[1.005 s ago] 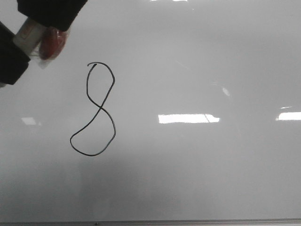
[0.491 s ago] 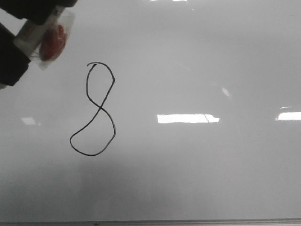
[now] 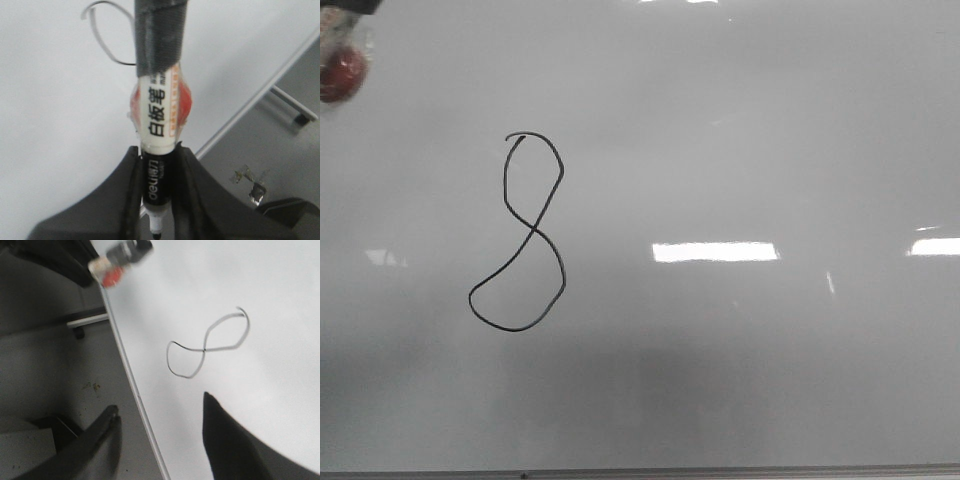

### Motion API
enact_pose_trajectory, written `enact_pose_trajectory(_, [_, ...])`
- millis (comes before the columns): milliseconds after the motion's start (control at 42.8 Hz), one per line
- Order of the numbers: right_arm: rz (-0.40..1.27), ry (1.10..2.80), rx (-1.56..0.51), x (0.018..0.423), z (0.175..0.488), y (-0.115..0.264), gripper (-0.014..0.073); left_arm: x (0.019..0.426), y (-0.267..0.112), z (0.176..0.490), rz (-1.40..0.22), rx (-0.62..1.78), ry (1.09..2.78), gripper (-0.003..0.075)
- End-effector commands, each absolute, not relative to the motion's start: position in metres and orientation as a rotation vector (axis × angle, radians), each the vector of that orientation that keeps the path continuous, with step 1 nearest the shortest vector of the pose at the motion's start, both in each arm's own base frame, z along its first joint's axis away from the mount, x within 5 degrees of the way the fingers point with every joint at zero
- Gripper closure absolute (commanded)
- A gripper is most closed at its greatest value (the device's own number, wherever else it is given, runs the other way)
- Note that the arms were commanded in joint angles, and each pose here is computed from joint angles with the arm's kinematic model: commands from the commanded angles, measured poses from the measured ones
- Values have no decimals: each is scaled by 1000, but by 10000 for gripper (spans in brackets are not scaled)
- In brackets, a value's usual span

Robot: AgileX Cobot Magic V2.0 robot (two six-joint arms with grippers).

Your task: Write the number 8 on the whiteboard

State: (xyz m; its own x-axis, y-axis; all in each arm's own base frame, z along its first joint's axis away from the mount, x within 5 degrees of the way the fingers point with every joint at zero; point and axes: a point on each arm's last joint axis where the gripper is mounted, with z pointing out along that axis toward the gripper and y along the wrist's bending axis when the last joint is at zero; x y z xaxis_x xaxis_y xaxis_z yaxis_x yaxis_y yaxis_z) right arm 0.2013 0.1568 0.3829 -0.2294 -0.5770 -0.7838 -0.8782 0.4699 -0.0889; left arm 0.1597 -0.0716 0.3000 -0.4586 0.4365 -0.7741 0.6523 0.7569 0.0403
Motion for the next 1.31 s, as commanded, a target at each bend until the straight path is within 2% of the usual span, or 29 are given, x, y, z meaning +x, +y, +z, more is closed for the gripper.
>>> enact_pose_trajectory(0, [492,1940,-823,189,385,121,214,173,-51,315,-307,503,2110,741])
enact_pose_trajectory(93, [489,2022,-455,169,352,80,244,179,-26,311,-252,283,2139,741])
enact_pose_trajectory(164, [430,2041,-338,150,326,58,323,181,-10,303,-198,140,2139,741])
enact_pose_trajectory(374, [331,2048,-222,112,285,33,554,184,11,287,-79,-27,2072,741])
enact_pose_trajectory(514, [309,1997,-209,98,278,30,634,196,14,277,-97,-75,2109,741])
enact_pose_trajectory(748, [298,1949,-212,92,283,29,651,236,25,251,-44,-168,2157,741])
enact_pose_trajectory(958, [298,1949,-212,92,283,29,651,277,10,242,-70,-67,2215,741])
enact_pose_trajectory(1215, [296,1949,-214,93,283,29,651,293,9,232,-87,-60,2259,740])
enact_pose_trajectory(1285, [295,1949,-215,93,283,29,651,293,8,232,-91,-59,2264,719])
